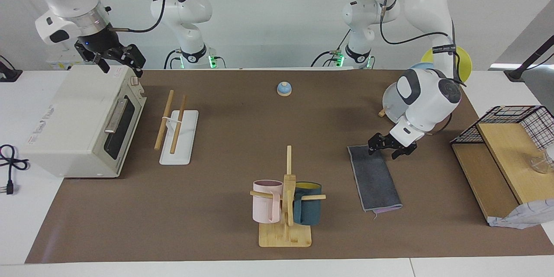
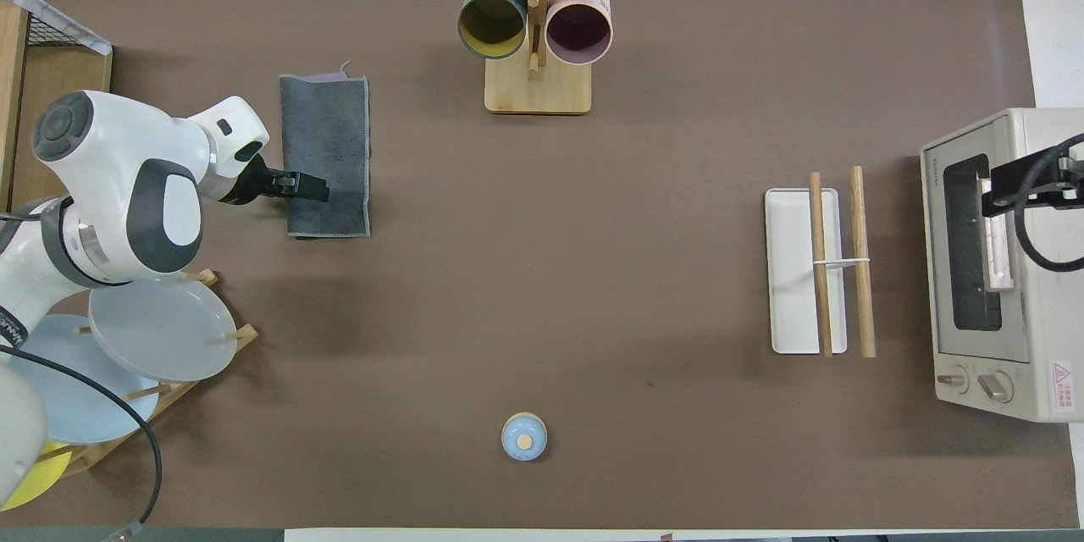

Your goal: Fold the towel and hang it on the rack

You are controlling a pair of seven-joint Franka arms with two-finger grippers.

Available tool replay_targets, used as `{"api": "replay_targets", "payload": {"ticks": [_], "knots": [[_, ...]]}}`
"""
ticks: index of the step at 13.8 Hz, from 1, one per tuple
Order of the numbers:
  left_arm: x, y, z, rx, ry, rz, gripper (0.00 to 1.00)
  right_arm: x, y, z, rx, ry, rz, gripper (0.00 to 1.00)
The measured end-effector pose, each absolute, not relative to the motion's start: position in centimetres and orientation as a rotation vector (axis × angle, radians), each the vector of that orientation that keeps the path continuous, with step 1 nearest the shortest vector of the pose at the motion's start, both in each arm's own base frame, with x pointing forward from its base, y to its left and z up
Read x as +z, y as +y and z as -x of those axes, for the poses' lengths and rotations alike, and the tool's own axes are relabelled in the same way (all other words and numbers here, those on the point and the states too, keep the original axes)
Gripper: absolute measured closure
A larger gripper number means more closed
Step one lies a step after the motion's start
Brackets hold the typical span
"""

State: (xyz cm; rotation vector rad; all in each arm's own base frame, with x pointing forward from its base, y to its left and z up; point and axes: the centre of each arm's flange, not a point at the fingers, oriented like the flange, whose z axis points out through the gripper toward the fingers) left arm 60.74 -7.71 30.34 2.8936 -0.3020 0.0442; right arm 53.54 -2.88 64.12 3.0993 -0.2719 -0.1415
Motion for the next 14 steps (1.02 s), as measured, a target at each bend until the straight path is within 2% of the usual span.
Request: {"api": "replay_targets", "payload": {"ticks": [4, 5, 6, 11, 14], "knots": [[29.96, -7.47, -60.77, 0.039, -0.303, -2.891, 0.11, 64.12, -2.88, -53.54, -0.141, -0.272, -3.099, 0.0], [29.85, -7.47, -60.79, 0.039, -0.303, -2.891, 0.16, 64.12, -2.88, -53.54, -0.141, -0.272, -3.099, 0.0], [29.78, -7.47, -60.81, 0.041, -0.302, -2.891, 0.16, 64.12, -2.88, -53.54, -0.141, -0.272, -3.099, 0.0], [29.84, -7.31, -60.91, 0.05, -0.293, -2.89, 0.33, 64.12, -2.88, -53.54, -0.142, -0.272, -3.099, 0.0], [29.81, -7.27, -60.94, 0.053, -0.288, -2.888, 0.34, 64.12, -2.88, -53.54, -0.142, -0.272, -3.099, 0.0]]}}
